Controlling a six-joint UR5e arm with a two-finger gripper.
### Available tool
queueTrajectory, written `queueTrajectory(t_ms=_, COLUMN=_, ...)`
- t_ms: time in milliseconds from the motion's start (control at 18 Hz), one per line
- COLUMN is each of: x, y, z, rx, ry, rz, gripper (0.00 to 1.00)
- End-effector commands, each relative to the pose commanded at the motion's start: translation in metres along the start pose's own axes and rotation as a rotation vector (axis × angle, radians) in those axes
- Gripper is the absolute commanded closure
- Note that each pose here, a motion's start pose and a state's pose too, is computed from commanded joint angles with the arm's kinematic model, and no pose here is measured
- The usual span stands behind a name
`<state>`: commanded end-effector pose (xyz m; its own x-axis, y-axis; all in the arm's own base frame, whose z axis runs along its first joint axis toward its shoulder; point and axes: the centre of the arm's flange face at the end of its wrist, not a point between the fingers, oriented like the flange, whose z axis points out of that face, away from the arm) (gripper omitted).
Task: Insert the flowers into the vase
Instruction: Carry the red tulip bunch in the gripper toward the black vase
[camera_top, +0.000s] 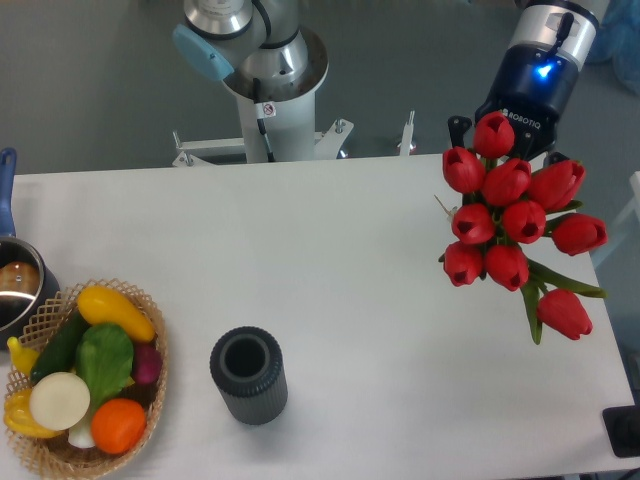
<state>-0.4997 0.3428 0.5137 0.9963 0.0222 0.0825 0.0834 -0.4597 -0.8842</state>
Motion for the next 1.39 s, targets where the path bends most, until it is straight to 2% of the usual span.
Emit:
queueTrajectory(t_ms=389, x=0.011, y=0.003, z=0.002, rx=0.011, ry=0.009, rz=0.000, gripper=0.89)
queueTrajectory(t_ms=667, x=0.016, y=-0.001, z=0.013, rx=0.098, ry=0.082, rz=-0.006, gripper=0.90)
queueTrajectory(t_ms=1389, x=0.050, y=-0.002, z=0.111, rx=0.167, ry=0.269, rz=0.078, gripper=0.90)
